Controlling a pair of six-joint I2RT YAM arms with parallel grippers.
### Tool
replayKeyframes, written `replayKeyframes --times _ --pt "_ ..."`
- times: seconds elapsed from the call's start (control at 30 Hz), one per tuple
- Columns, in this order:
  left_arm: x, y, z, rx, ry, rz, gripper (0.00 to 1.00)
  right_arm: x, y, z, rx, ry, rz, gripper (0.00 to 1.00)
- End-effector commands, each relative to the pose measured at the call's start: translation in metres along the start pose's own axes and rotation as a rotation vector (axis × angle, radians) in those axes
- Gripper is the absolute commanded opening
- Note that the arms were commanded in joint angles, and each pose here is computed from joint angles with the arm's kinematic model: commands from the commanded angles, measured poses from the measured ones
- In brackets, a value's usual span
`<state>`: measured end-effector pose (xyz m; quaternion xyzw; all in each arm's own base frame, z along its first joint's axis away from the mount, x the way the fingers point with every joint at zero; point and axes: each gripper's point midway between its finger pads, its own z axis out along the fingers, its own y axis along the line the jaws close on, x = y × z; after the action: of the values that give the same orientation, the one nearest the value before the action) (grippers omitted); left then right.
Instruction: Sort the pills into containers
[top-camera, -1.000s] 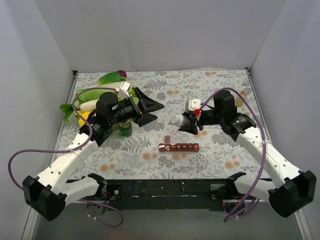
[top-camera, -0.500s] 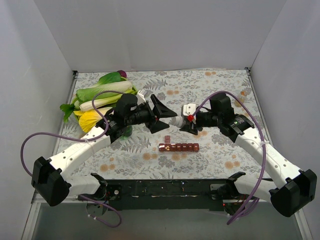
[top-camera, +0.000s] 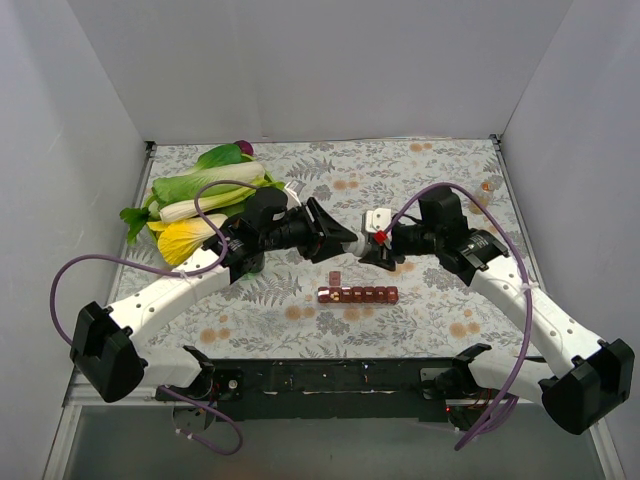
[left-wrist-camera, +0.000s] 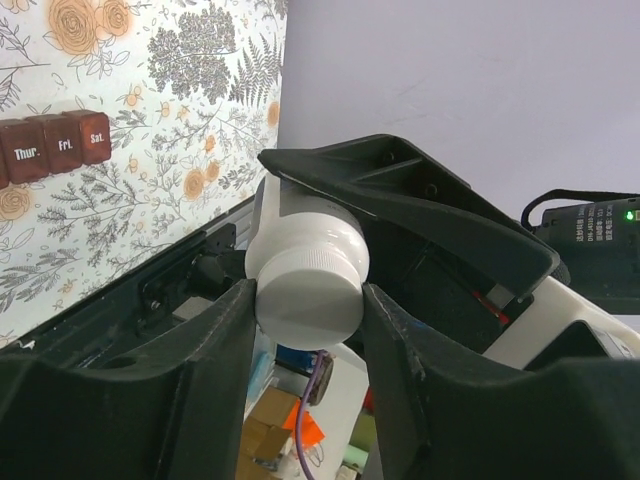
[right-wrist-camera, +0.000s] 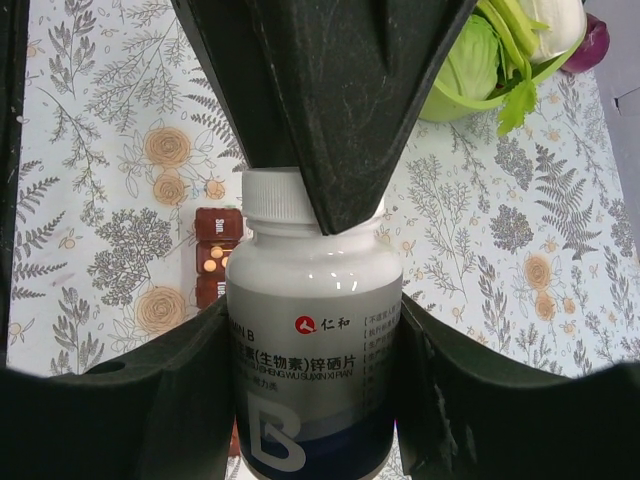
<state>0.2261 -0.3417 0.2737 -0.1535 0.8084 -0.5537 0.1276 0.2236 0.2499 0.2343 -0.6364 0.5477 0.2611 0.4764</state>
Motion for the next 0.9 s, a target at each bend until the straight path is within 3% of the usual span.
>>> replayKeyframes --times 0.0,0.1,0.27,0.47,0.6,0.63,0.7,0.73,0.87 --pt "0.002 -0.014 -0.005 0.022 0.004 -0.002 0.35 -0.017 -0.005 -0.006 0.026 -0.050 -0.036 0.02" --pt "0.005 -0.014 -0.005 0.028 0.027 0.040 0.23 -0.017 -0.001 -0.004 0.012 -0.061 -0.018 0.02" --pt "0.011 -0.015 -0.006 0.044 0.065 0.157 0.13 -0.022 0.011 0.002 -0.045 -0.118 0.034 0.02" --pt "0.018 -0.003 -0.006 0.067 0.133 0.461 0.12 -0.027 0.033 0.007 -0.165 -0.206 0.170 0.02" --pt "0.032 0.003 -0.005 0.136 0.243 0.701 0.12 -0.036 0.041 0.010 -0.240 -0.293 0.258 0.02" --pt "0.040 0.002 -0.008 0.191 0.287 0.819 0.12 -0.032 0.046 0.010 -0.266 -0.298 0.341 0.02" --pt "0.050 -0.001 -0.014 0.256 0.313 0.966 0.17 -0.037 0.052 0.009 -0.330 -0.345 0.381 0.02" --pt "0.056 0.007 -0.016 0.293 0.321 1.112 0.21 -0.037 0.054 0.009 -0.350 -0.366 0.434 0.02" --pt "0.048 0.014 -0.020 0.322 0.251 1.347 0.37 -0.039 0.063 0.006 -0.410 -0.405 0.481 0.03"
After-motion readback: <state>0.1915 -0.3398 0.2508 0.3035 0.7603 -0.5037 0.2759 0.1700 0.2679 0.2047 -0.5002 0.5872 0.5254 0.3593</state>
